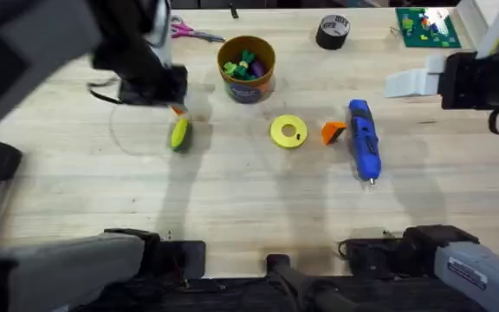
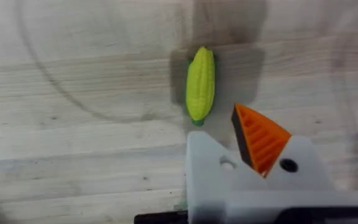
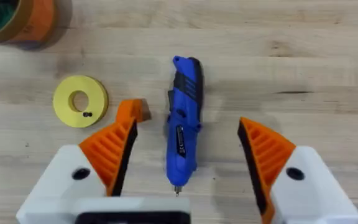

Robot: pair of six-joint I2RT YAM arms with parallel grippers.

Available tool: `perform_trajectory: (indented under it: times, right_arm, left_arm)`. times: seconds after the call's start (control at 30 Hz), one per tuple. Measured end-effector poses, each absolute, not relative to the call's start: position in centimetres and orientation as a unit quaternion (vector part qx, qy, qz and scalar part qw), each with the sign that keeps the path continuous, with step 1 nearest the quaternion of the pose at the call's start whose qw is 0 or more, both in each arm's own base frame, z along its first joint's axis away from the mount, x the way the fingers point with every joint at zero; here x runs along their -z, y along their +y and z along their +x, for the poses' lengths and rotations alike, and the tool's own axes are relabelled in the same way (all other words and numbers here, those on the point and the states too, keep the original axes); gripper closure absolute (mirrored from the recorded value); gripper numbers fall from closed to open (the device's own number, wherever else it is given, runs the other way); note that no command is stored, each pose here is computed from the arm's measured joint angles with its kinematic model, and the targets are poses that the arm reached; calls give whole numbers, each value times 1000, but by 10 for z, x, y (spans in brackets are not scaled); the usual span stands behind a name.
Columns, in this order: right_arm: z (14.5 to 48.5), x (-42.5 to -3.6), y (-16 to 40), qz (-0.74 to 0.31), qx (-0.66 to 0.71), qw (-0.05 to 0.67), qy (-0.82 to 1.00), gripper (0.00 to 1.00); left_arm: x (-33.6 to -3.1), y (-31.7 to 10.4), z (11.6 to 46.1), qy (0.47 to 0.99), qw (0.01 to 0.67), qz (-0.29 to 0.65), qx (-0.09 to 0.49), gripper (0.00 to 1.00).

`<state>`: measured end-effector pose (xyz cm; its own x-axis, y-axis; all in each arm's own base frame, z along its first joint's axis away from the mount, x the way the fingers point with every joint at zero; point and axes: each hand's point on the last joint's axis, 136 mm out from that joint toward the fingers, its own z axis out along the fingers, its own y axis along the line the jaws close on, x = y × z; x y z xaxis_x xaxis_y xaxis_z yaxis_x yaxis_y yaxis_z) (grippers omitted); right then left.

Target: Pick up the gripper from the table and insert it into the empty holder that is missing its gripper. Then pick up a screw, insert it into the mounting hole, and use the screwdriver to tighten it. Finally, clean up the table by picking up the vegetable and placing it into the bucket.

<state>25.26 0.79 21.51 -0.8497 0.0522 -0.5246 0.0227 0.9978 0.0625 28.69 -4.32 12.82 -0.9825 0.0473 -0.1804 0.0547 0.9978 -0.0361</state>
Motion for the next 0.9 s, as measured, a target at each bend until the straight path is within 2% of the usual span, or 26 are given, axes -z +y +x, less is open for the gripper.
perform_trajectory:
  times: [0.17, 0.3, 0.5, 0.77, 0.8, 0.9]
  right_arm:
    - [253, -215, 8, 19, -27, 273, 961, 6]
    - [253, -215, 8, 19, -27, 273, 961, 6]
    - [253, -215, 8, 19, -27, 273, 961, 6]
    - [253, -215, 8, 19, -27, 273, 961, 6]
    - [253, -215, 8, 19, -27, 273, 961, 6]
    - [253, -215, 8, 19, -27, 273, 961, 5]
  left_arm:
    - [-183, -42, 282, 988, 148, 26, 24, 984]
    - [-208, -40, 274, 984, 174, 26, 26, 984]
    - [-225, -39, 267, 978, 206, 25, 28, 984]
    - [-226, -38, 266, 977, 209, 26, 28, 978]
    - [-226, -38, 266, 977, 209, 26, 26, 883]
    - [-227, -38, 267, 977, 209, 25, 26, 413]
